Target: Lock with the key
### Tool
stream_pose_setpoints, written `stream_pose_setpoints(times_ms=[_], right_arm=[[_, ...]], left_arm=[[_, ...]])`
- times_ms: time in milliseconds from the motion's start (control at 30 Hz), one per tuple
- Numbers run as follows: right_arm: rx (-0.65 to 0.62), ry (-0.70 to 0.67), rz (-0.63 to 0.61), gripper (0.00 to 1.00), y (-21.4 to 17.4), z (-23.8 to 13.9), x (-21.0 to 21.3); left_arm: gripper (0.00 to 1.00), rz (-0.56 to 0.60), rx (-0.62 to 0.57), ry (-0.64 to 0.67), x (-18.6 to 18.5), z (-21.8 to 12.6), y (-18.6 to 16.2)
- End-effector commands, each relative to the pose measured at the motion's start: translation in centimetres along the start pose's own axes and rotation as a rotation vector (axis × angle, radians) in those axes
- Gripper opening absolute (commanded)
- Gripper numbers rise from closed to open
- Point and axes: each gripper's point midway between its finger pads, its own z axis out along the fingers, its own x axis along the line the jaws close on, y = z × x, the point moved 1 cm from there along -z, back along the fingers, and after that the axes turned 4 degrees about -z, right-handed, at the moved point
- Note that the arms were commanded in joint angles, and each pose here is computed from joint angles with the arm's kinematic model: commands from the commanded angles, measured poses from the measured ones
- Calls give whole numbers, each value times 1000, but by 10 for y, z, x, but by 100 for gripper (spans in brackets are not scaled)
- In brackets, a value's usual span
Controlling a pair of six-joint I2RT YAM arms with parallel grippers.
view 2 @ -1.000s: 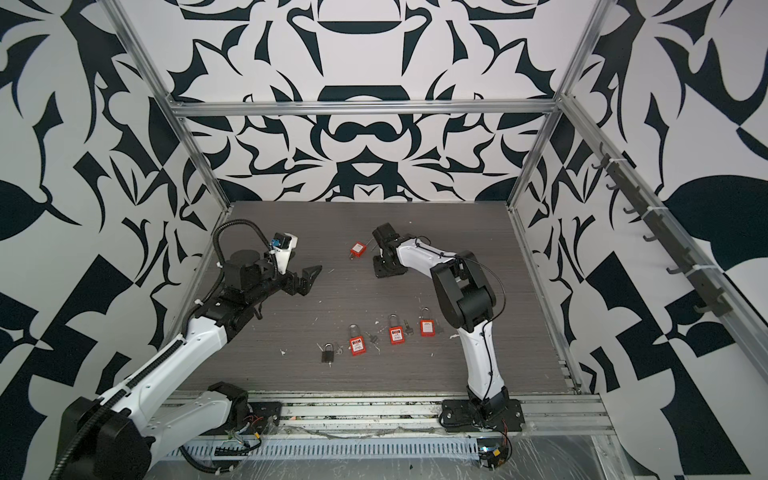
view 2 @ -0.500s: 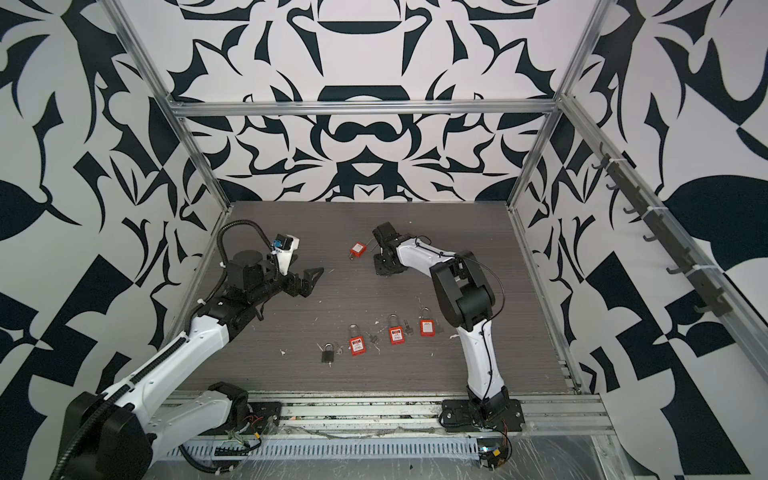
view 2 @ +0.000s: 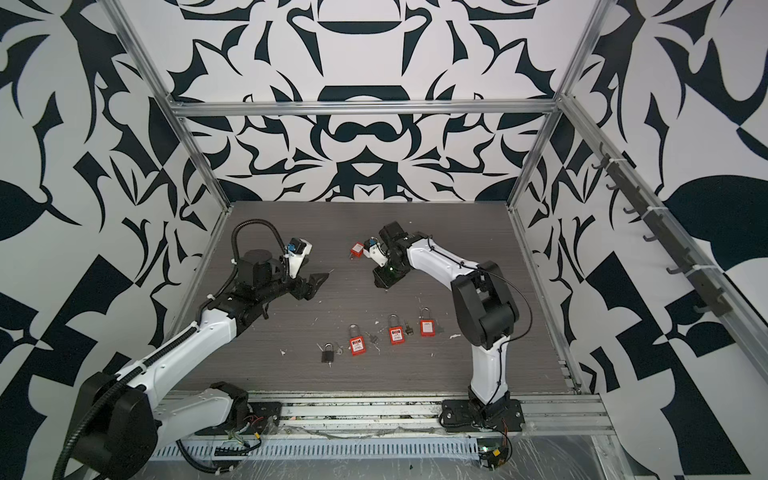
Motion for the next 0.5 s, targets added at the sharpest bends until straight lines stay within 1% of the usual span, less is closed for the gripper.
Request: stream_pose_setpoints(times_ms=[0,33,100,267,333,367,467], right_arm=[[-52,62,-222,27,4,-31,25],[-70,67,-250,27,5,-36,29],[-128,97,-347,27,8,-47,43],[-286,159,-519,25,14,-72,73],[-339,183,-558,24,15,-81,83],[-355,197,-566,23,14,-85,87],[-361,241,-563,22,13,-91,97]], left_arm=[[76,171,-86,-109,-23,-10,11],[75,192,-102,-142,-29,-13,11],[71,246,-138,-223,-44,-17,9],[62,326,-170,-395,-72,-22,3],[58,360,-174,-428,-81,-22,1],[55,396,-180,-446,-87,-21,-1],[53,483,-190,-458,-100,-18,-4]])
